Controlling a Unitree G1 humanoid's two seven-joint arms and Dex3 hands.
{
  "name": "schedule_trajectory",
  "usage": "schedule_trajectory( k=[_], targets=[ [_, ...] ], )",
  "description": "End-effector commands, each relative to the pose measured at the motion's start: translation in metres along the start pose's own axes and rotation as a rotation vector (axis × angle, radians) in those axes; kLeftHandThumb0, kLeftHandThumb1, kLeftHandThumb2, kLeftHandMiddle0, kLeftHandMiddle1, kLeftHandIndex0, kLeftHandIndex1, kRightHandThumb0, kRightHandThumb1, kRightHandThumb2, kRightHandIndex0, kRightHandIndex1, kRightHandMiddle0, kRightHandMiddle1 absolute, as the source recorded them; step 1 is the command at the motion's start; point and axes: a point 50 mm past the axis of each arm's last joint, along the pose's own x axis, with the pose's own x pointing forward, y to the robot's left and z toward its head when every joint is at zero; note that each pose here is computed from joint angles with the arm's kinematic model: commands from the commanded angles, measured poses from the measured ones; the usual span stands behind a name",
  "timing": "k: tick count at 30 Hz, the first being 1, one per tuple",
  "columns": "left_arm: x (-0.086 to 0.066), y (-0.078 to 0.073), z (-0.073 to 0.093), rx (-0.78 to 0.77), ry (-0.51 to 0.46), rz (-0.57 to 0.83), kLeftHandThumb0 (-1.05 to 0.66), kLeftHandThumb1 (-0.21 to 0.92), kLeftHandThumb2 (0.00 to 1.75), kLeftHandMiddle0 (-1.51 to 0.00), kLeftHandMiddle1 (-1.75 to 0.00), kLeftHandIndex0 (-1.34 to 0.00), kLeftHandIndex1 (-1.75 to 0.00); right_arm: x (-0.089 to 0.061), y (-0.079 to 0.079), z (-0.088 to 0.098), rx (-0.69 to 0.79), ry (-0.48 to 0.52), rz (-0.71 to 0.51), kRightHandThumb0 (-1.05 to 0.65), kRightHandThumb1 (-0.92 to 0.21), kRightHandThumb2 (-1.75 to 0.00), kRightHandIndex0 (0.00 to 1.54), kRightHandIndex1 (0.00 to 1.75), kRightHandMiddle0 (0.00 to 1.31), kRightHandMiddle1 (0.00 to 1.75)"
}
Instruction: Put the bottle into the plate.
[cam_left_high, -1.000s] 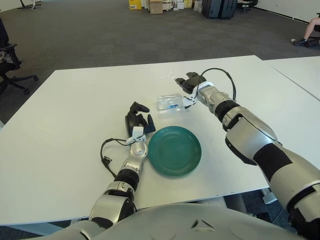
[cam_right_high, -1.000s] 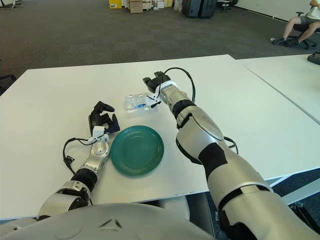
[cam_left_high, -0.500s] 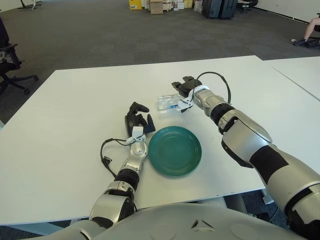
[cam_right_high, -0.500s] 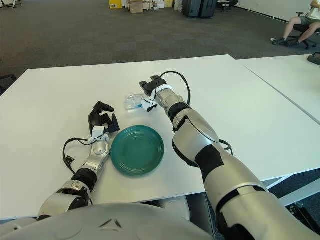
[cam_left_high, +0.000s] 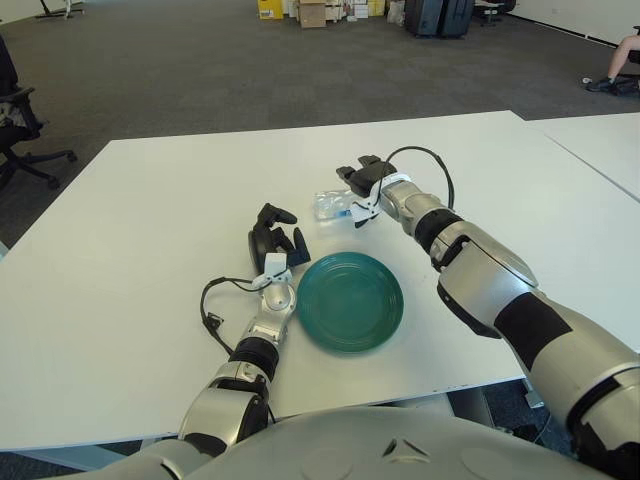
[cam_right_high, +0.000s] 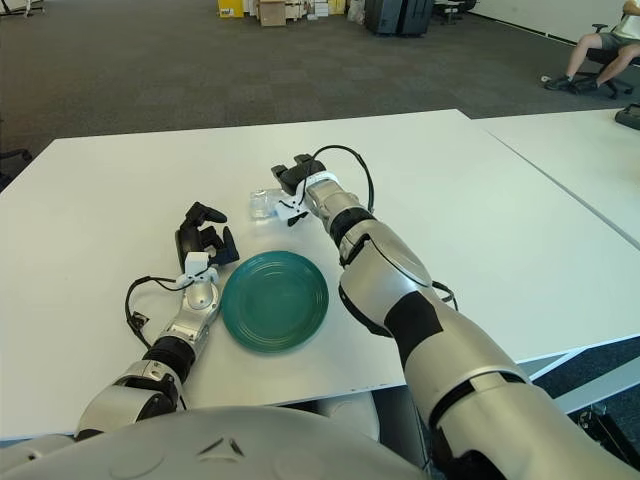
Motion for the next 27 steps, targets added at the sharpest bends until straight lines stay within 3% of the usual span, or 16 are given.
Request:
schedule_trajectory(
  k=[1, 10, 18, 27],
  targets=[
    [-0.001, 0.000, -0.002, 0.006, 0.000, -0.009, -0.57, 0.09, 1.59, -1.28, -1.75, -0.80, -1.75, 0.001, -0.006, 0.004, 0.025, -0.009, -0.029, -1.05, -0.92, -0.07, 0.00, 0.00, 0.00, 0.00],
    [-0.001, -0.001, -0.003, 0.010, 0.012, -0.008, -0.57, 0.10, 1.59, -1.28, -1.75, -0.80, -1.75, 0.003, -0.019, 0.011, 0.044, -0.033, -0.100, -1.05, -0.92, -0.08, 0.00, 0.00, 0.00, 0.00],
    [-0.001, -0.003, -0.003, 0.005, 0.021, -0.008, -0.57, 0.10, 1.58, -1.28, -1.75, -0.79, -1.75, 0.004, -0.022, 0.014, 0.040, -0.041, -0.112, -1.05, -0.92, -0.08, 0.00, 0.00, 0.00, 0.00],
    [-0.002, -0.004, -0.001, 0.002, 0.003, -0.003, -0.57, 0.10, 1.58, -1.28, -1.75, -0.79, -1.75, 0.005, -0.010, 0.026, 0.024, -0.054, -0.080, -1.05, -0.92, -0.09, 0.00, 0.00, 0.00, 0.00]
  ],
)
